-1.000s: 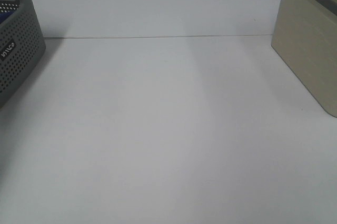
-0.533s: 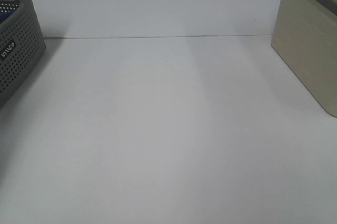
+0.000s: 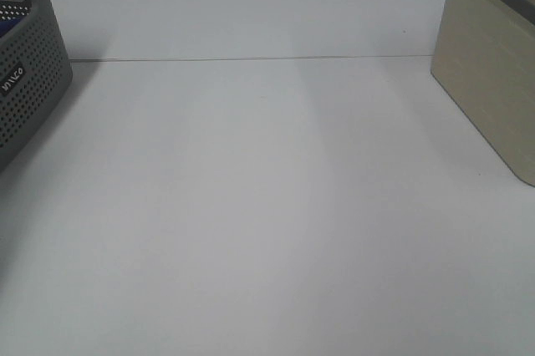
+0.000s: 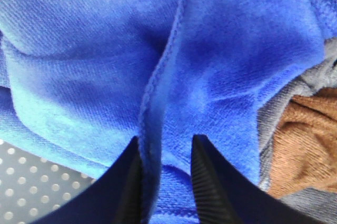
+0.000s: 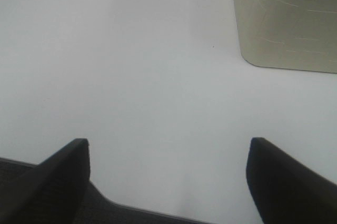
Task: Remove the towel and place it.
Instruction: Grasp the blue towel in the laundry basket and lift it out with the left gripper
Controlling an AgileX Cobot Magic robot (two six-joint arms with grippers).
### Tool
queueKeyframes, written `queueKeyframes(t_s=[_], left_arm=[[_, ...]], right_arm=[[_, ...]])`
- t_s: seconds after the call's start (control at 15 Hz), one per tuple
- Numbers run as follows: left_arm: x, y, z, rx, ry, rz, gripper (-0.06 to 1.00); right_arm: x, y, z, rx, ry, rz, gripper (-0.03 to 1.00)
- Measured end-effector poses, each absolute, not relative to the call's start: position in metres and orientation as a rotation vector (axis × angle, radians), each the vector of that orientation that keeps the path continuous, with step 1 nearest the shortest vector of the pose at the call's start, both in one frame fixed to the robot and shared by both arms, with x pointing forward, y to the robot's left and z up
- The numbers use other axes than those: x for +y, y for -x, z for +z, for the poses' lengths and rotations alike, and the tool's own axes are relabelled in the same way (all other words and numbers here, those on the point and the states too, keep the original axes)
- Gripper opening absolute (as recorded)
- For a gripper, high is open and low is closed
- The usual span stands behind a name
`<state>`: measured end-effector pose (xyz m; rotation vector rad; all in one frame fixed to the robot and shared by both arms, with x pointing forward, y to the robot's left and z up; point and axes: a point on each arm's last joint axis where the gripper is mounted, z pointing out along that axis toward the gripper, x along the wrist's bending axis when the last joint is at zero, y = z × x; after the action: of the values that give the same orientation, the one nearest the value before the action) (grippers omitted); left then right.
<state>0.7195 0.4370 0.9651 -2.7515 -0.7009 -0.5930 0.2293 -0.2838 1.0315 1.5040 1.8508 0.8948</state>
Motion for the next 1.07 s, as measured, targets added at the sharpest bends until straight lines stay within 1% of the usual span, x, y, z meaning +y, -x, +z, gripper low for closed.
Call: queueKeyframes(t_s=[0.07,0.13,0.27,0.33,0.67,0.8,0.93,1.07], left_arm=[[0.437,-0.722,0.966,-0.695,2.749,-0.629,0.28],[0.437,-0.723,0.967,-0.689,2.747,-0.659,0.24],[0.437,-0.724,0.967,-0.688,2.746,-0.664,0.04],[0.437,-0.724,0.967,-0.687,2.745,-0.666,0.00],[0.438,-0.723,0.969,-0.722,2.735,-0.667,0.00],[0.436,-0.718,0.980,-0.773,2.727,-0.643,0.00],[0.433,-0.706,1.008,-0.823,2.715,-0.635,0.00],[0.430,-0.692,1.047,-0.906,2.696,-0.702,0.00]], right_arm=[[-0.284,-0.229,1.031,1.851,-1.504,0.895,0.79],[-0.284,-0.229,1.031,1.851,-1.504,0.895,0.79],[-0.284,-0.229,1.031,1.851,-1.504,0.895,0.79],[-0.284,-0.229,1.031,1.851,-1.504,0.895,0.79],[-0.284,-0.229,1.031,1.851,-1.504,0.895,0.79],[-0.284,-0.229,1.031,1.851,-1.504,0.895,0.79],[-0.284,-0.229,1.031,1.851,-1.504,0.895,0.79],[-0.284,-0.229,1.031,1.851,-1.504,0.895,0.79]])
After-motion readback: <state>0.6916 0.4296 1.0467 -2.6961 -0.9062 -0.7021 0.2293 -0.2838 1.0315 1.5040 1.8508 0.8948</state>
